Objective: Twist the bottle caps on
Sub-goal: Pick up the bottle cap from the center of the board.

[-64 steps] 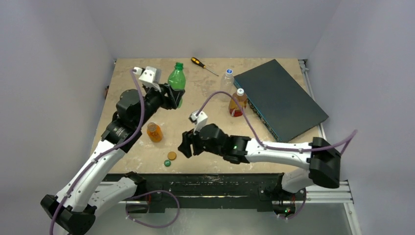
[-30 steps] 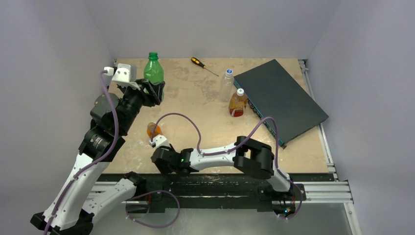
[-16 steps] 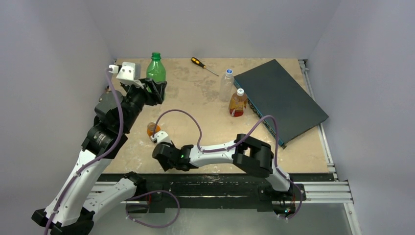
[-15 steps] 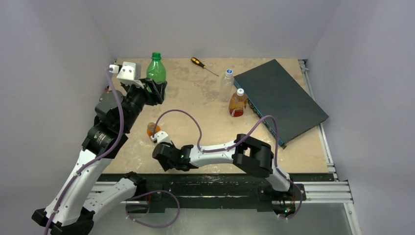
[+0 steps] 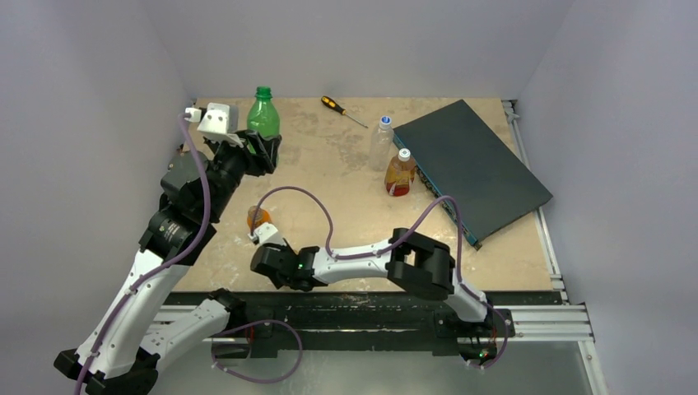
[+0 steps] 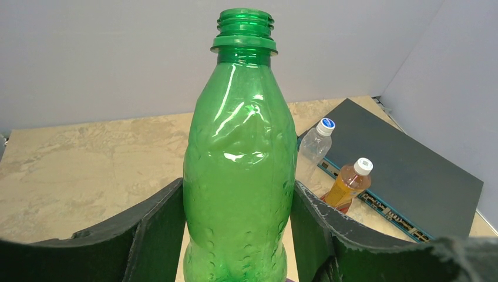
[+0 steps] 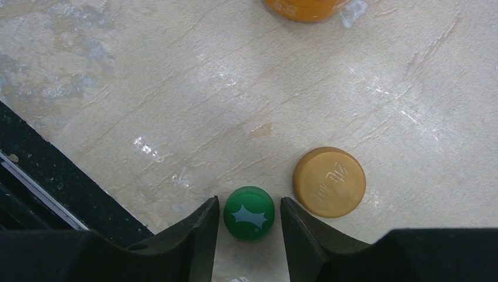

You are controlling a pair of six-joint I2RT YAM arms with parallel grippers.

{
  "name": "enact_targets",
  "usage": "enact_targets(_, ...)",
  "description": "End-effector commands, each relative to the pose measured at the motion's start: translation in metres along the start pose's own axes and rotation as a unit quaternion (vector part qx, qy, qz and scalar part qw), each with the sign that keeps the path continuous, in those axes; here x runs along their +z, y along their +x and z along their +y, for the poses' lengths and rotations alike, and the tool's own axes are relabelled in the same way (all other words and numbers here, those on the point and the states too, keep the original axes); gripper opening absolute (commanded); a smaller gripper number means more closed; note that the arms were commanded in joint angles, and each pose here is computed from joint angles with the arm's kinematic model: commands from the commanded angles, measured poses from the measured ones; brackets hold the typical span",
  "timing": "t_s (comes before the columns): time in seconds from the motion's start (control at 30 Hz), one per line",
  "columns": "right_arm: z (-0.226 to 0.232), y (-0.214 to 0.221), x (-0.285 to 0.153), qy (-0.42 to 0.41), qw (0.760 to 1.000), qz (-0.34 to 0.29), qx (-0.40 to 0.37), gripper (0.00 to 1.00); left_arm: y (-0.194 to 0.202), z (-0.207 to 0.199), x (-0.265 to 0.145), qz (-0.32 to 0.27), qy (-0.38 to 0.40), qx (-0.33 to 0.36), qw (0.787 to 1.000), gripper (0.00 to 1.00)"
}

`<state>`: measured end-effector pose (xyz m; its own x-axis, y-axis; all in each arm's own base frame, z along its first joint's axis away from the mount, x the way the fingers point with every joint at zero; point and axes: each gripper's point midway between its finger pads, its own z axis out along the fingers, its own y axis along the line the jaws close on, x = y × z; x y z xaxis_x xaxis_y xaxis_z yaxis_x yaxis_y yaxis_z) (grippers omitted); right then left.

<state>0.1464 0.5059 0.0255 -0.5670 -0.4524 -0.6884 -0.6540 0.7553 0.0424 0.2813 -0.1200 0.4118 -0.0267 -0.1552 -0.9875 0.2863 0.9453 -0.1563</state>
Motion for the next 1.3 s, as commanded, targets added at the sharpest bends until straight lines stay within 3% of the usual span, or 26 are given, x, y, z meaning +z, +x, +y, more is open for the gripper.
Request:
enact_targets(0.0, -0.001, -0.001, -0.001, 0.016, 1.000, 0.004, -0.008, 0.42, -0.008, 0.001, 0.002, -0.017, -0.003, 0.003, 1.000, 0.00)
enact_targets(0.2, -0.003, -0.006, -0.018, -0.011, 1.000, 0.007, 0.005, 0.28, -0.006, 0.002, 0.003, -0.012, -0.003, 0.013, 1.000, 0.00)
enact_targets(0.37, -0.022, -0.047, -0.071, -0.079, 0.995, -0.033, 0.046, 0.22, 0.005, -0.001, 0.004, 0.002, 0.013, 0.044, 0.999, 0.00)
enact_targets(0.57, -0.108, -0.077, -0.126, -0.105, 0.983, -0.073, 0.136, 0.19, 0.046, -0.022, 0.015, 0.058, 0.093, 0.101, 0.989, 0.00)
enact_targets(0.73, -0.181, -0.098, -0.173, -0.132, 0.966, -0.118, 0.188, 0.19, 0.096, -0.048, 0.017, 0.112, 0.197, 0.142, 0.964, 0.00)
enact_targets(0.97, -0.244, -0.126, -0.258, -0.251, 0.920, -0.206, 0.219, 0.18, 0.144, -0.075, -0.010, 0.124, 0.329, 0.188, 0.917, 0.00)
enact_targets(1.17, -0.224, -0.134, -0.309, -0.413, 0.861, -0.228, 0.190, 0.17, 0.155, -0.092, -0.036, 0.117, 0.408, 0.191, 0.885, 0.00)
enact_targets(1.27, -0.217, -0.139, -0.320, -0.451, 0.839, -0.239, 0.188, 0.18, 0.154, -0.102, -0.045, 0.111, 0.440, 0.178, 0.873, 0.00)
